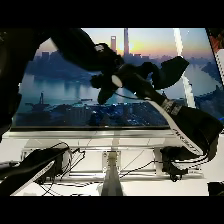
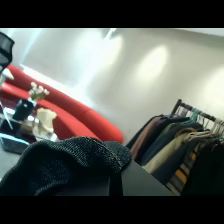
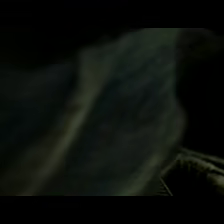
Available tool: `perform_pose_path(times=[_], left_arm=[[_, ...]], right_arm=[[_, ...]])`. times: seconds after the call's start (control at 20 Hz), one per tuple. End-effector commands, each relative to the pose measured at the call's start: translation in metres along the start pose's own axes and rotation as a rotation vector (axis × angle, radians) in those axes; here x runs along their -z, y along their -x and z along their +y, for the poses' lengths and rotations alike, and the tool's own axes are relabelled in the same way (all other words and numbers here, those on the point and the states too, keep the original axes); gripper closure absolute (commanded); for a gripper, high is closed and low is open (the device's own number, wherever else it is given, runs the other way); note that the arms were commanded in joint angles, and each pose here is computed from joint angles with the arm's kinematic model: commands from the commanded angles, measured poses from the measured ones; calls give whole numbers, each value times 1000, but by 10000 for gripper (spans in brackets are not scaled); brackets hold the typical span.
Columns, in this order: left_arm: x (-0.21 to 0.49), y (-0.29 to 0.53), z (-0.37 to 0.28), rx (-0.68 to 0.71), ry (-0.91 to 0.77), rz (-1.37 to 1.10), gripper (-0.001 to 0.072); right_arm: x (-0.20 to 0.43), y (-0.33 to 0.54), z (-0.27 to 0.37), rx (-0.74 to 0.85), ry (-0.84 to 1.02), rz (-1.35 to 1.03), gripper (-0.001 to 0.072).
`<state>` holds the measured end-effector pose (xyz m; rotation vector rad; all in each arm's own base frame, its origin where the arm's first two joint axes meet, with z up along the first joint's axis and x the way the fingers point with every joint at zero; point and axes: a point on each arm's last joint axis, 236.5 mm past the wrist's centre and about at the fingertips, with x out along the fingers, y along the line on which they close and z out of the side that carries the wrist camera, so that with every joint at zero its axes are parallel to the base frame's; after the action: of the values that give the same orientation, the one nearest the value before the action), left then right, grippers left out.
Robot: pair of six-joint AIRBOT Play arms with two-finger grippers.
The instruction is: Fold the clothes and pants, and hang the long-sleeved shirts on hangers.
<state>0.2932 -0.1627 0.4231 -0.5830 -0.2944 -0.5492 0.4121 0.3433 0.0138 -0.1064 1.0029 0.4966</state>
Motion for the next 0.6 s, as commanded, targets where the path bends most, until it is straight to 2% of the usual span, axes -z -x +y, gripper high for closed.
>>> perform_pose_path(times=[0.0, 0.3, 0.4, 0.45, 0.5, 0.55], left_arm=[[-12, 1, 0, -5, -115, -48, 680], [-23, 2, 5, -28, -254, -91, 681], [-23, 2, 19, -66, -311, -90, 681], [-23, 2, 29, -91, -326, -87, 681], [-19, 3, 41, -116, -340, -74, 680], [-13, 4, 55, -145, -357, -49, 681]], right_arm=[[26, 6, -77, 150, -78, 149, 208], [57, 30, -189, 299, -199, 296, 215], [71, 41, -218, 323, -214, 352, 303], [79, 47, -232, 330, -215, 386, 305], [87, 53, -244, 335, -213, 419, 360], [97, 61, -256, 335, -205, 461, 516]])
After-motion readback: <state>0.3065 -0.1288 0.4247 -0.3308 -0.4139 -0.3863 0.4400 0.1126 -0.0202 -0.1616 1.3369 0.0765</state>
